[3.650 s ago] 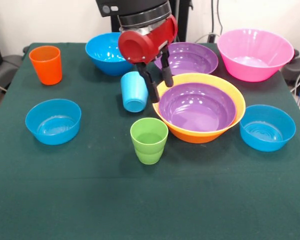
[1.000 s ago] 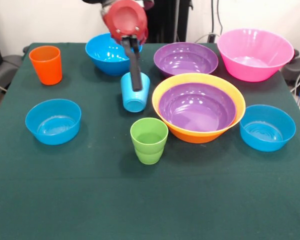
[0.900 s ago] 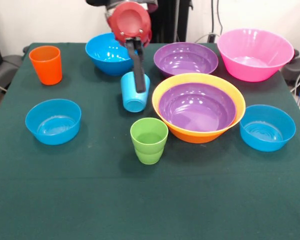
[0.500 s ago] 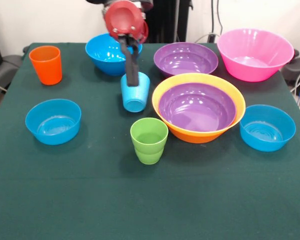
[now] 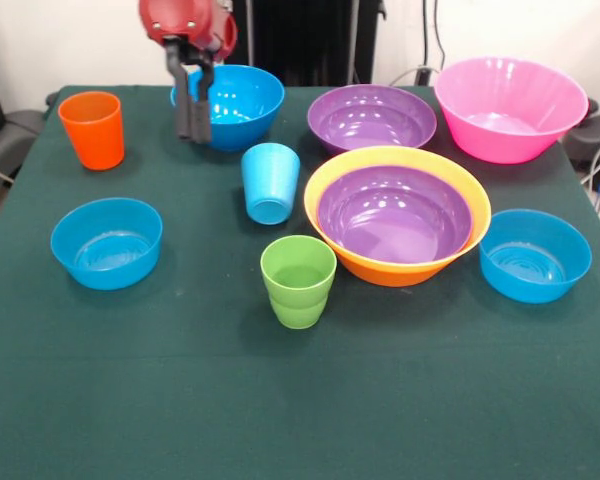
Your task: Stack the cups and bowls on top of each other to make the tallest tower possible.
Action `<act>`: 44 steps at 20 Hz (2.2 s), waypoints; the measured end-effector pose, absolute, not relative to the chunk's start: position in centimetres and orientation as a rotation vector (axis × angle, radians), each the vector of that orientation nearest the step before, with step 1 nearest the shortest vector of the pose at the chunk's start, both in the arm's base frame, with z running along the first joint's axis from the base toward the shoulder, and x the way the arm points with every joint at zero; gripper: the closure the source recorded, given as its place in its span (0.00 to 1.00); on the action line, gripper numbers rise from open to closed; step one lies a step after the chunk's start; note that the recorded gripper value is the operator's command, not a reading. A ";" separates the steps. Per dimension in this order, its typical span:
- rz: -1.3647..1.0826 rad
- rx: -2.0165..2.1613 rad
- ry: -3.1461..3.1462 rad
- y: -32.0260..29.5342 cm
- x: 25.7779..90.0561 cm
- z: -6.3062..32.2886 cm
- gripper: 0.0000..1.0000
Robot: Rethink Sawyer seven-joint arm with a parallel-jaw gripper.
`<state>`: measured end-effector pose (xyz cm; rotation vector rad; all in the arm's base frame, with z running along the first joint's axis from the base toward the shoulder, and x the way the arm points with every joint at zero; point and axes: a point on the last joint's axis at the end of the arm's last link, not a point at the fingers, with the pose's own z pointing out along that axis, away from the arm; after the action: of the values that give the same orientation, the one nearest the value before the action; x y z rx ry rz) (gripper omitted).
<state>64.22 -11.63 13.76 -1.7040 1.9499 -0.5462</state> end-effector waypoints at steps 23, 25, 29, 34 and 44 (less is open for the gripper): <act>-0.720 -1.709 1.926 -14.8 53.4 8.3 0.00; -0.722 -1.727 1.940 -14.7 52.5 8.2 0.00; -0.737 -1.748 1.968 -14.1 50.8 8.1 0.00; -0.775 -1.717 1.945 -12.7 49.6 7.9 0.00; -0.812 -1.663 1.927 -11.2 46.8 5.9 0.00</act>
<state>46.76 -11.24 5.87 -1.6632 1.9272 -0.8123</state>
